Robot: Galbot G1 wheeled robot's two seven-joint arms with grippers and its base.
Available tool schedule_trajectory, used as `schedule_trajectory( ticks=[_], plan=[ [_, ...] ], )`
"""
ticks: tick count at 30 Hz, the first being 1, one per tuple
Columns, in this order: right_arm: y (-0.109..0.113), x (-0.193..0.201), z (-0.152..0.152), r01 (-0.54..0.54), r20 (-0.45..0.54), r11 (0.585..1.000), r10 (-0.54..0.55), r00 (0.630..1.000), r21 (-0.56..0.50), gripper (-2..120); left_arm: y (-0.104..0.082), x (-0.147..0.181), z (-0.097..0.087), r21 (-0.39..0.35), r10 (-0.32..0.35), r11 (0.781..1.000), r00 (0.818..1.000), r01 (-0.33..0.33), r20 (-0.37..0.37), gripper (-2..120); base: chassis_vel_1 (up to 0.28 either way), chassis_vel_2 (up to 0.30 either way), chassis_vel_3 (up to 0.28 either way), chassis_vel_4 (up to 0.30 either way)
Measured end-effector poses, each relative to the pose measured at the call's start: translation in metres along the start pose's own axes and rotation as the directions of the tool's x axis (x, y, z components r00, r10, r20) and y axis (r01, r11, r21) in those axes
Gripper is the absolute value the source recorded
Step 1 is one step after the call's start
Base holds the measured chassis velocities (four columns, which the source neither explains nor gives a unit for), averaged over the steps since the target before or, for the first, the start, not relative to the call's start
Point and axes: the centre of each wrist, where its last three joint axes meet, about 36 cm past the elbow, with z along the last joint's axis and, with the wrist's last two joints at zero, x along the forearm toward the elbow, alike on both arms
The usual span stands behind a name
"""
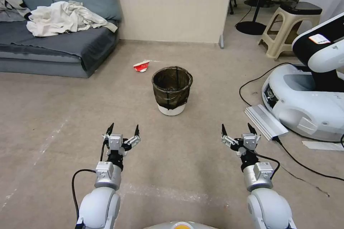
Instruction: Pick up the trash can from the floor.
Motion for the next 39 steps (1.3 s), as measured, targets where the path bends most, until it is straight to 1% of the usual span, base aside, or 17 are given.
schedule_trajectory(
  ticks=[14,15,16,17,19,20,21,23,24,25,27,29,31,32,33,34,39],
  plan=[
    [-0.001,0.001,-0.001,-0.002,-0.003,1.000,0.002,1.000,-0.001,100,0.001,0.001,-0.002,0.002,-0.002,1.000,1.000,0.002,0.003,100,0.000,0.000,0.000,0.000],
    [-0.001,0.002,-0.003,-0.004,-0.004,1.000,0.004,1.000,-0.002,100,0.002,0.002,-0.006,0.010,-0.006,1.000,1.000,0.006,0.003,100,0.000,0.000,0.000,0.000],
    [-0.002,0.003,-0.004,-0.007,-0.006,1.000,0.007,1.000,-0.003,100,0.006,0.006,-0.015,0.028,-0.012,1.000,1.000,0.012,0.001,100,0.000,0.000,0.000,0.000],
    [-0.002,0.003,-0.004,-0.007,-0.006,1.000,0.007,1.000,-0.003,100,0.006,0.006,-0.015,0.028,-0.012,1.000,1.000,0.012,0.001,100,0.000,0.000,0.000,0.000],
    [-0.008,0.010,-0.019,-0.026,-0.013,1.000,0.026,1.000,-0.015,100,0.016,0.015,-0.038,0.071,-0.025,0.997,1.000,0.025,0.000,100,0.000,0.000,0.000,0.000],
    [-0.008,0.010,-0.019,-0.026,-0.013,1.000,0.026,1.000,-0.015,100,0.016,0.015,-0.038,0.071,-0.025,0.997,1.000,0.025,0.000,100,0.000,0.000,0.000,0.000],
    [-0.013,0.017,-0.032,-0.042,-0.019,0.999,0.042,0.999,-0.025,100,0.022,0.022,-0.053,0.099,-0.027,0.995,1.000,0.028,-0.002,100,0.000,0.000,0.000,0.000],
    [-0.020,0.028,-0.054,-0.065,-0.030,0.997,0.064,0.998,-0.039,100,0.031,0.035,-0.077,0.143,-0.027,0.989,1.000,0.026,0.005,100,0.000,0.000,0.000,0.000],
    [-0.020,0.028,-0.054,-0.065,-0.030,0.997,0.064,0.998,-0.039,100,0.031,0.035,-0.077,0.143,-0.027,0.989,1.000,0.026,0.005,100,0.000,0.000,0.000,0.000],
    [-0.024,0.035,-0.066,-0.076,-0.037,0.996,0.074,0.997,-0.047,100,0.035,0.040,-0.082,0.159,-0.031,0.987,0.999,0.028,0.017,100,0.000,0.000,0.000,0.000],
    [-0.029,0.046,-0.084,-0.090,-0.041,0.994,0.088,0.995,-0.055,100,0.037,0.043,-0.083,0.168,-0.032,0.985,0.999,0.027,0.024,100,0.000,0.000,0.000,0.000],
    [-0.029,0.047,-0.087,-0.087,-0.032,0.994,0.085,0.996,-0.061,100,0.038,0.044,-0.082,0.169,-0.031,0.985,0.999,0.026,0.027,100,0.000,0.000,0.000,0.000],
    [-0.030,0.053,-0.089,-0.051,0.003,0.992,0.051,0.999,-0.119,100,0.039,0.044,-0.079,0.166,-0.028,0.986,0.999,0.021,0.039,100,0.000,0.000,0.000,0.000],
    [-0.030,0.053,-0.089,-0.051,0.003,0.992,0.051,0.999,-0.119,100,0.039,0.044,-0.079,0.166,-0.028,0.986,0.999,0.021,0.039,100,0.000,0.000,0.000,0.000],
    [-0.031,0.054,-0.090,-0.041,0.021,0.990,0.044,0.999,-0.132,100,0.040,0.043,-0.075,0.162,-0.025,0.987,0.999,0.018,0.044,100,0.000,0.000,0.000,0.000],
    [-0.031,0.053,-0.087,-0.035,0.042,0.990,0.041,0.998,-0.136,100,0.041,0.042,-0.071,0.157,-0.016,0.988,0.999,0.008,0.052,100,0.000,0.000,0.000,0.000],
    [-0.031,0.051,-0.080,-0.026,0.080,0.989,0.038,0.996,-0.144,100,0.043,0.040,-0.063,0.149,0.000,0.989,0.998,-0.010,0.069,100,0.000,0.000,0.000,0.000]
  ],
)
